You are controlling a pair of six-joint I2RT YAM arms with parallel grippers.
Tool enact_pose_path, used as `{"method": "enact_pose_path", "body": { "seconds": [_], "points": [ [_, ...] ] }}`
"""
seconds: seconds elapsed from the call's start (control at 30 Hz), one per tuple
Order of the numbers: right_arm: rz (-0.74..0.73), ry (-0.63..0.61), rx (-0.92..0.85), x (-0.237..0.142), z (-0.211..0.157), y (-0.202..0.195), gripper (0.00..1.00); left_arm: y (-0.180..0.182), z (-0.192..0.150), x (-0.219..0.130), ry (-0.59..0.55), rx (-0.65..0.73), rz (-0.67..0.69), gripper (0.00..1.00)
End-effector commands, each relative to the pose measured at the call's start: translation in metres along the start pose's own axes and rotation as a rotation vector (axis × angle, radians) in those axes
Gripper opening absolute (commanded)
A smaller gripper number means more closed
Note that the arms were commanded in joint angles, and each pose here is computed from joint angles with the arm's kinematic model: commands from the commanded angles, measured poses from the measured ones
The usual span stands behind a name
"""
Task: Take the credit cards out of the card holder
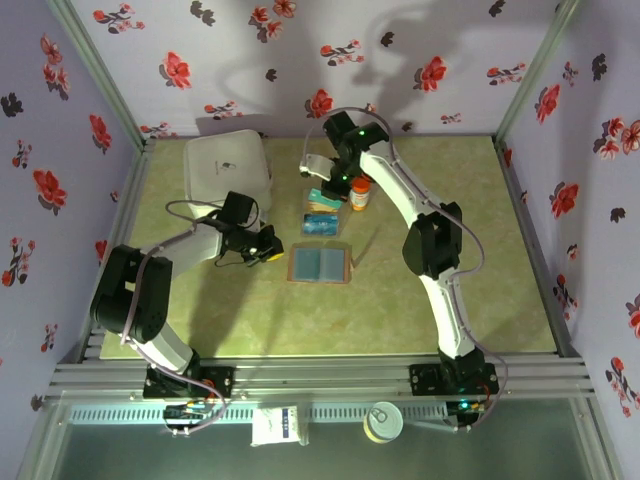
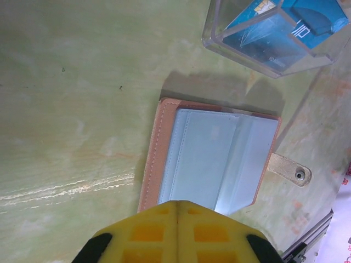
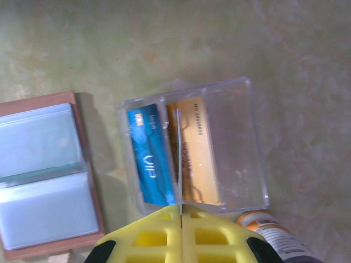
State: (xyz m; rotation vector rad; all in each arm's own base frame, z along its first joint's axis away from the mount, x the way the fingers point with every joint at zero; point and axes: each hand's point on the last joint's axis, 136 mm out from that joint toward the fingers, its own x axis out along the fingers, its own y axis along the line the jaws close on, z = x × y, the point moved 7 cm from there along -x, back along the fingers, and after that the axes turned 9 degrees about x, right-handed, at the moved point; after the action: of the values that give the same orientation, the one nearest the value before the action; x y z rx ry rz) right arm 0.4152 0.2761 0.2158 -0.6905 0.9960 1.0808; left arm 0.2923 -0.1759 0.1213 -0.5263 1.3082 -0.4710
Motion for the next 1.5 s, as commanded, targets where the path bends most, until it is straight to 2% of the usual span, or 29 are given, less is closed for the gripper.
{"method": "enact_pose_path", "body": {
  "seconds": [0.0, 0.33, 0.63, 0.9, 1.07, 1.23, 1.47],
  "points": [
    [-0.014, -0.036, -0.021, 0.001, 0.003, -0.012, 0.00, 0.003, 0.002, -0.003, -0.004, -0.015, 0.019, 0.04],
    [-0.096, -0.119, -0.062, 0.013, 0.016, -0.034, 0.00, 0.007, 0.007, 0.002, 0.018, -0.019, 0.036, 0.04],
    [-0.090, -0.134, -0.093, 0.029, 0.019, -0.038, 0.01, 0.017, 0.008, 0.007, 0.029, -0.045, 0.048, 0.04],
    [-0.054, -0.090, -0.086, 0.038, 0.010, -0.034, 0.08, 0.019, 0.008, 0.009, 0.032, -0.055, 0.050, 0.04],
    [-0.105, -0.062, -0.075, 0.040, 0.007, -0.041, 0.22, 0.020, 0.007, 0.009, 0.032, -0.059, 0.050, 0.04],
    [-0.225, -0.070, -0.035, 0.040, 0.012, -0.056, 0.25, 0.021, 0.008, 0.010, 0.033, -0.059, 0.051, 0.04],
    [-0.249, -0.110, -0.017, 0.046, 0.017, -0.059, 0.26, 0.022, 0.008, 0.013, 0.036, -0.062, 0.053, 0.04]
  ]
}}
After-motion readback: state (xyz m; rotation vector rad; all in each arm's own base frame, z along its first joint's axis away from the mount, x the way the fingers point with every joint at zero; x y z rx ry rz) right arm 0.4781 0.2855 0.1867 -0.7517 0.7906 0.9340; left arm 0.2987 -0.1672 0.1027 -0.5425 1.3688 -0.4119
